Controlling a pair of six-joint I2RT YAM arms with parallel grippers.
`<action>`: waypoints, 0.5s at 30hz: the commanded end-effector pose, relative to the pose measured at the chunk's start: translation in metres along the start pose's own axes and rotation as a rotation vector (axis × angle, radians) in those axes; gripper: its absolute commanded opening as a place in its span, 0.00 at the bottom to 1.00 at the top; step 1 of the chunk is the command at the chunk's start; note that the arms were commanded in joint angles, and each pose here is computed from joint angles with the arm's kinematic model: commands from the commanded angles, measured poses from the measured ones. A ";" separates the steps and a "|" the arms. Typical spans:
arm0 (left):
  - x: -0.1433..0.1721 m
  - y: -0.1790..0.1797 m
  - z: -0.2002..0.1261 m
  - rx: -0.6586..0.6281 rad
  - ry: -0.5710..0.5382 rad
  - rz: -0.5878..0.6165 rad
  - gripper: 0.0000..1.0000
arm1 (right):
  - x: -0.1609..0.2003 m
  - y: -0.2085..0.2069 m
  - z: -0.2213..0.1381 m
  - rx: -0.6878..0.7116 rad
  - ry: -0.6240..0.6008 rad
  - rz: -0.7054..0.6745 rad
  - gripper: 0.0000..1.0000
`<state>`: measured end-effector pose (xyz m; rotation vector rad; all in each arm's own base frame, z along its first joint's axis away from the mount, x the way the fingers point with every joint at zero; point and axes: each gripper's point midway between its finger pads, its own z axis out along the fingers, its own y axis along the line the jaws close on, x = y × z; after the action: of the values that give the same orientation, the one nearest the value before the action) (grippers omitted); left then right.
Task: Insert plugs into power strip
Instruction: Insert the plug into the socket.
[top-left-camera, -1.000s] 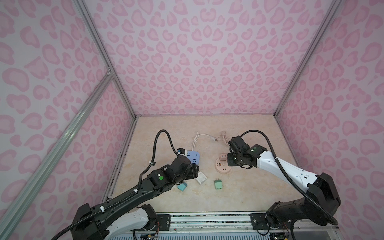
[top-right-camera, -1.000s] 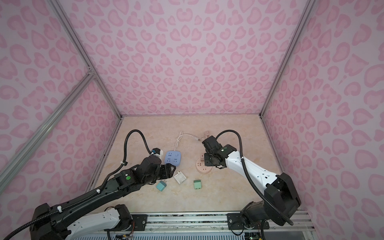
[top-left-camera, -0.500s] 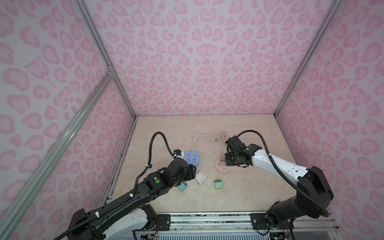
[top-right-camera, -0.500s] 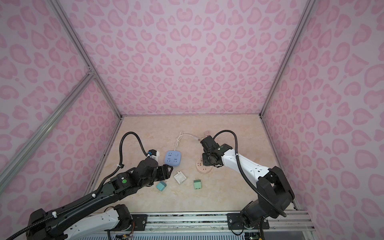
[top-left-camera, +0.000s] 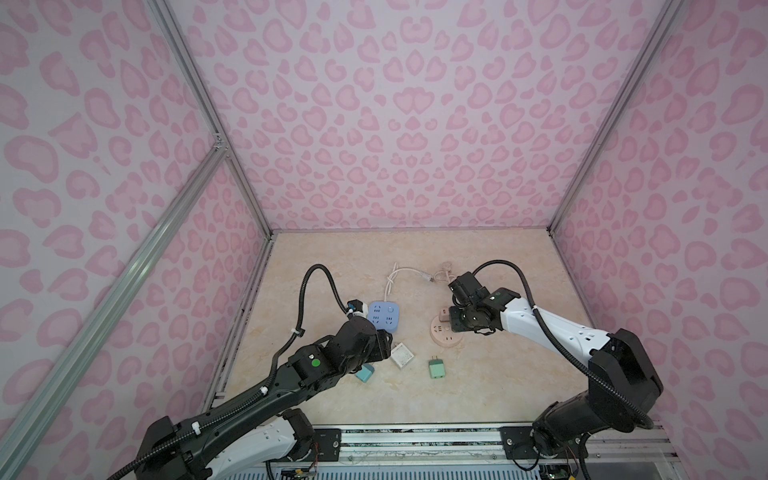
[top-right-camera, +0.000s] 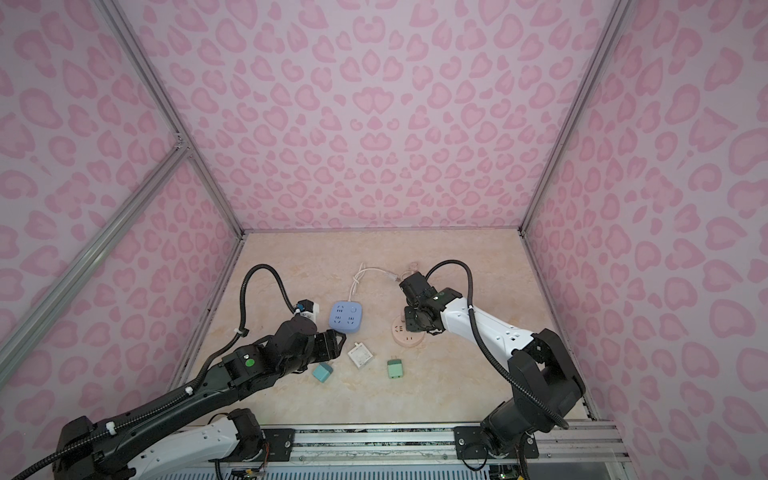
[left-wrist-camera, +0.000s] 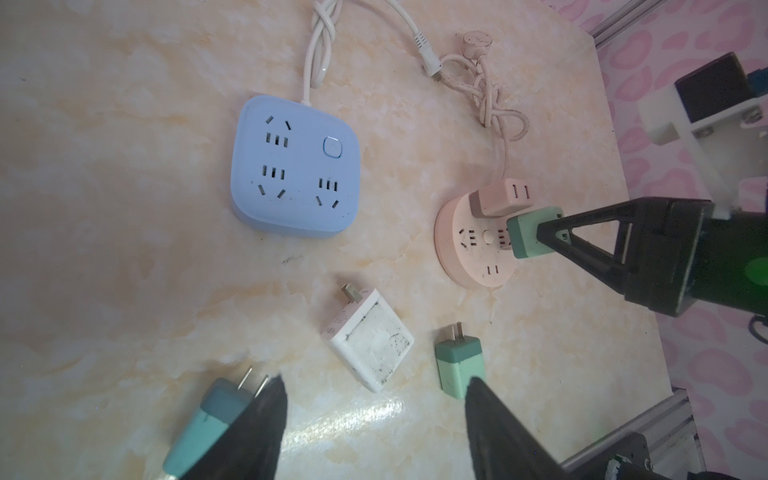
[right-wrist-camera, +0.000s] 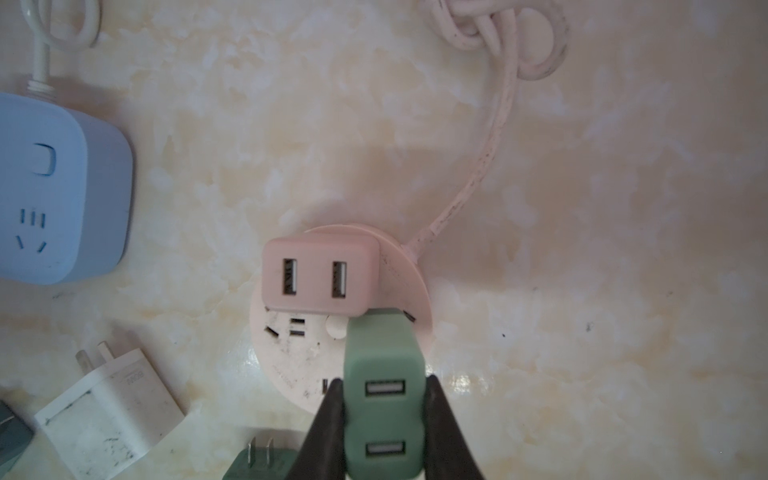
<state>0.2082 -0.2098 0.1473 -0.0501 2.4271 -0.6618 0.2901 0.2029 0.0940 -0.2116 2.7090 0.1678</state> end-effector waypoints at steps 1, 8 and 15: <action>-0.006 0.000 0.000 0.000 -0.033 -0.010 0.70 | 0.001 -0.009 0.005 0.048 -0.011 -0.001 0.00; -0.005 0.001 0.004 -0.006 -0.029 -0.008 0.70 | -0.001 -0.017 0.001 0.082 -0.044 -0.010 0.00; -0.003 0.000 0.008 -0.005 -0.022 -0.010 0.70 | 0.003 -0.012 0.005 0.058 -0.033 -0.009 0.00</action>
<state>0.2093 -0.2087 0.1397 -0.0528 2.4441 -0.6343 0.2943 0.1960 0.0941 -0.1936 2.6629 0.1260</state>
